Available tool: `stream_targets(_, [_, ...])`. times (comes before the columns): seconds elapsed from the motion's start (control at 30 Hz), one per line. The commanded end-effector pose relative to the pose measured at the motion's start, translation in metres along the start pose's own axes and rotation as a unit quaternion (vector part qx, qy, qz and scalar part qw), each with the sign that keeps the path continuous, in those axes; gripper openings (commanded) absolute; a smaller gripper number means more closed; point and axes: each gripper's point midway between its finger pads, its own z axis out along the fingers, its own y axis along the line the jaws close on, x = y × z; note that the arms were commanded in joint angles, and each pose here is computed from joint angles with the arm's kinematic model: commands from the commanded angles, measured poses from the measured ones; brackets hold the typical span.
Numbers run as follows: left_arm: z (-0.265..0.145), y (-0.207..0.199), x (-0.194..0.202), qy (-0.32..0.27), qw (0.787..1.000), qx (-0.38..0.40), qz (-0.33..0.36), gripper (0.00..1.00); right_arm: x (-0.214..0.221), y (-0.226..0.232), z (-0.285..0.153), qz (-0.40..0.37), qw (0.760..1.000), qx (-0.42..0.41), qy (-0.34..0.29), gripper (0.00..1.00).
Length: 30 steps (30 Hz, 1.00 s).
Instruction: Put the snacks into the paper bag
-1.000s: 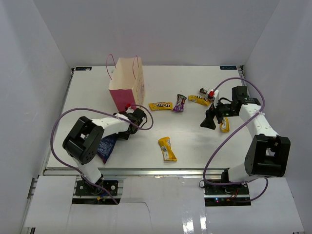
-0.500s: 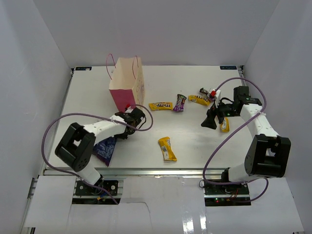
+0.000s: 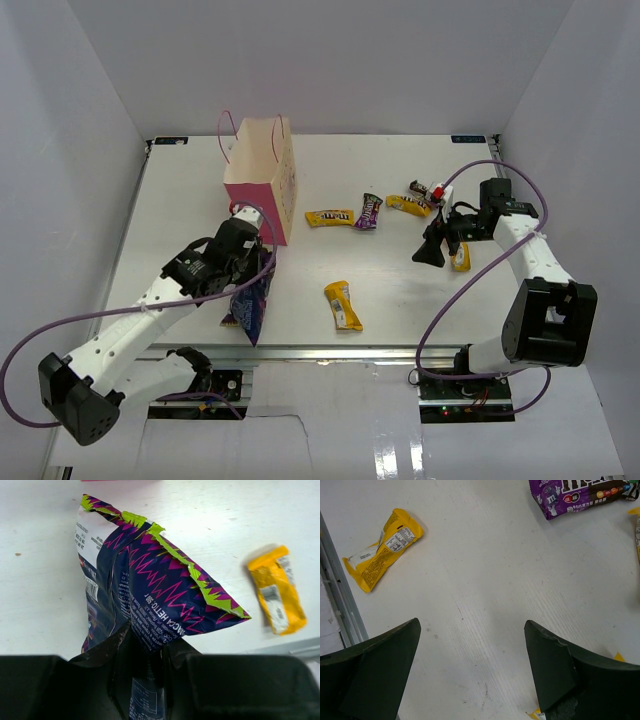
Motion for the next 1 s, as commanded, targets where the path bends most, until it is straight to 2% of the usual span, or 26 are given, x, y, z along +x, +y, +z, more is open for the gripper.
stream_targets(0.0, [-0.025, -0.022, -0.02, -0.044, 0.996, 0.072, -0.036, 0.0, -0.008, 0.007, -0.004, -0.007, 1.0, -0.007, -0.017, 0.9])
stream_targets(0.27, [-0.089, -0.045, -0.071, -0.129, 0.978, 0.164, -0.027, 0.0, -0.009, 0.008, -0.003, -0.009, 1.0, -0.01, -0.022, 0.9])
stream_targets(0.63, [-0.156, -0.056, -0.119, -0.203, 0.954, 0.217, -0.029, 0.0, -0.008, 0.009, -0.002, -0.005, 1.0, -0.013, -0.023, 0.9])
stream_targets(0.8, [-0.187, -0.058, -0.173, -0.265, 0.942, 0.205, -0.029, 0.0, -0.008, 0.009, -0.001, -0.004, 1.0, -0.016, -0.025, 0.9])
stream_targets(0.83, [-0.206, -0.053, -0.196, -0.301, 0.933, 0.194, -0.035, 0.0, -0.008, 0.009, -0.001, -0.004, 1.0, -0.016, -0.025, 0.9])
stream_targets(0.9, [-0.205, -0.056, -0.221, -0.316, 0.932, 0.177, -0.032, 0.0, -0.007, 0.009, 0.0, -0.003, 1.0, -0.017, -0.025, 0.9])
stream_targets(0.97, [-0.227, -0.057, -0.25, -0.352, 0.919, 0.173, -0.026, 0.0, -0.007, 0.009, 0.0, -0.002, 0.999, -0.02, -0.025, 0.9])
